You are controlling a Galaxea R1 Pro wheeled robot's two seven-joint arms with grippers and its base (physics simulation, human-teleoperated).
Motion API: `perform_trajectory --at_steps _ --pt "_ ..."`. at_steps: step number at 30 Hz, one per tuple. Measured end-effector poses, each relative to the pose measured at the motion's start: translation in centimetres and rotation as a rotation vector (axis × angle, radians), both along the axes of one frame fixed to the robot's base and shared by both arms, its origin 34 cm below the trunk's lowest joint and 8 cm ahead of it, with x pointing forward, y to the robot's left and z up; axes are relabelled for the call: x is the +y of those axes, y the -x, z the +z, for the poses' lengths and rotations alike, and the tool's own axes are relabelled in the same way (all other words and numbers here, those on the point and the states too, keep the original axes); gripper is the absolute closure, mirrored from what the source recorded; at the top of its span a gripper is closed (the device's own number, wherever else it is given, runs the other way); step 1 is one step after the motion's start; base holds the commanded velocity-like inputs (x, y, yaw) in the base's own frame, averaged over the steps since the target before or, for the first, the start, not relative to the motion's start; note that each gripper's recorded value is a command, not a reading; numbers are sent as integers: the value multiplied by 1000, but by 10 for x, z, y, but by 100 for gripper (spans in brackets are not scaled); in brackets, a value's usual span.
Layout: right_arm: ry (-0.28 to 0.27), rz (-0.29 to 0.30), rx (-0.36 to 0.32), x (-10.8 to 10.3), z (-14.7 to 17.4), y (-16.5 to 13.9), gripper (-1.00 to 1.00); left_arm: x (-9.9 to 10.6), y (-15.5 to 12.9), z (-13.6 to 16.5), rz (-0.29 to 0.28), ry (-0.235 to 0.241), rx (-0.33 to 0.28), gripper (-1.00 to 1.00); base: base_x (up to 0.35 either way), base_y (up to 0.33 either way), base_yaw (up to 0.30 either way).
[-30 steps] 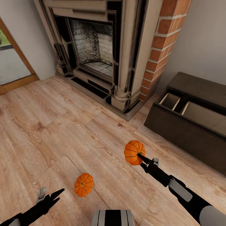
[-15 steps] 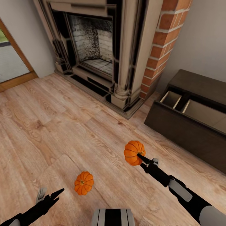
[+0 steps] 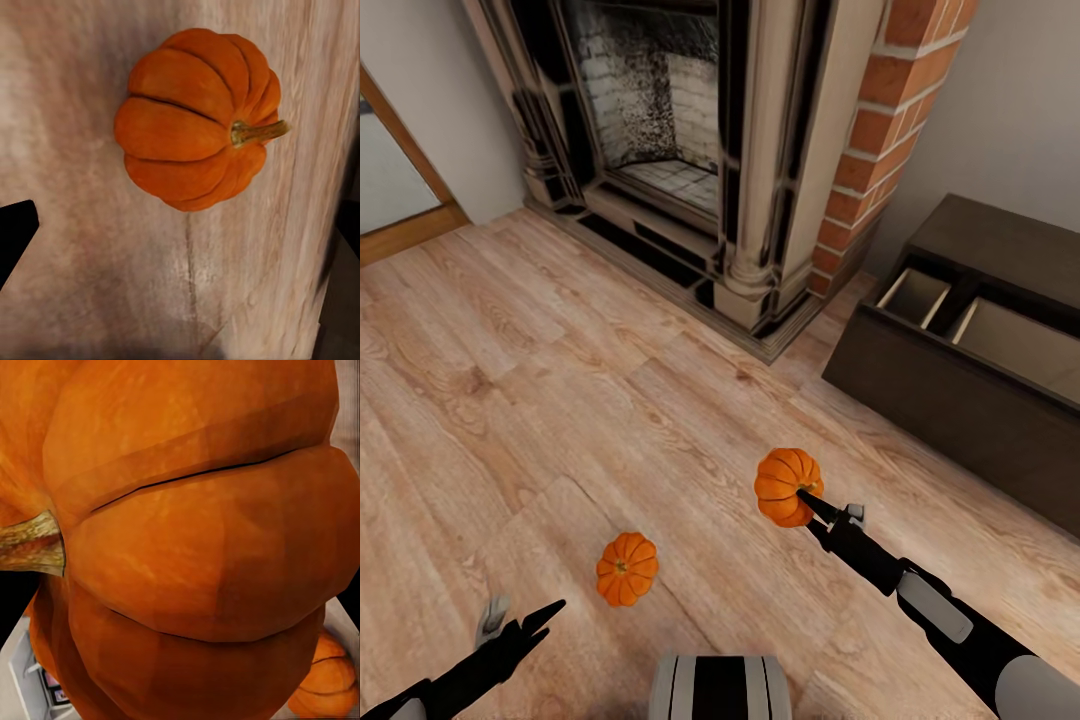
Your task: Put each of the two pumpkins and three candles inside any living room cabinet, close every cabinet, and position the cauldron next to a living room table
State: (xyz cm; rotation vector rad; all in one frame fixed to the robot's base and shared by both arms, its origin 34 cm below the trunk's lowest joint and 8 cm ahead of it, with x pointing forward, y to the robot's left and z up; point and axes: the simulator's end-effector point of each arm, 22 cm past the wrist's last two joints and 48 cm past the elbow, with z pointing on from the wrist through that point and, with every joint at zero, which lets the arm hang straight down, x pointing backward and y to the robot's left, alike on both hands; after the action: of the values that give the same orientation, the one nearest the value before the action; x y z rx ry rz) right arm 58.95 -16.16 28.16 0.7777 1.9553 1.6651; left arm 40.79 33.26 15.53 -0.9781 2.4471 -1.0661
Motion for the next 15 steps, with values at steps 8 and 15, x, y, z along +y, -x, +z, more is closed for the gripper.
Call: perform_trajectory --at_steps 8,15 --pt "1 0 33 0 -17 7 100 0 11 -11 -1 -4 29 -100 0 0 0" --pt "1 0 62 0 -32 14 100 -1 21 -21 -1 -3 57 -100 0 0 0"
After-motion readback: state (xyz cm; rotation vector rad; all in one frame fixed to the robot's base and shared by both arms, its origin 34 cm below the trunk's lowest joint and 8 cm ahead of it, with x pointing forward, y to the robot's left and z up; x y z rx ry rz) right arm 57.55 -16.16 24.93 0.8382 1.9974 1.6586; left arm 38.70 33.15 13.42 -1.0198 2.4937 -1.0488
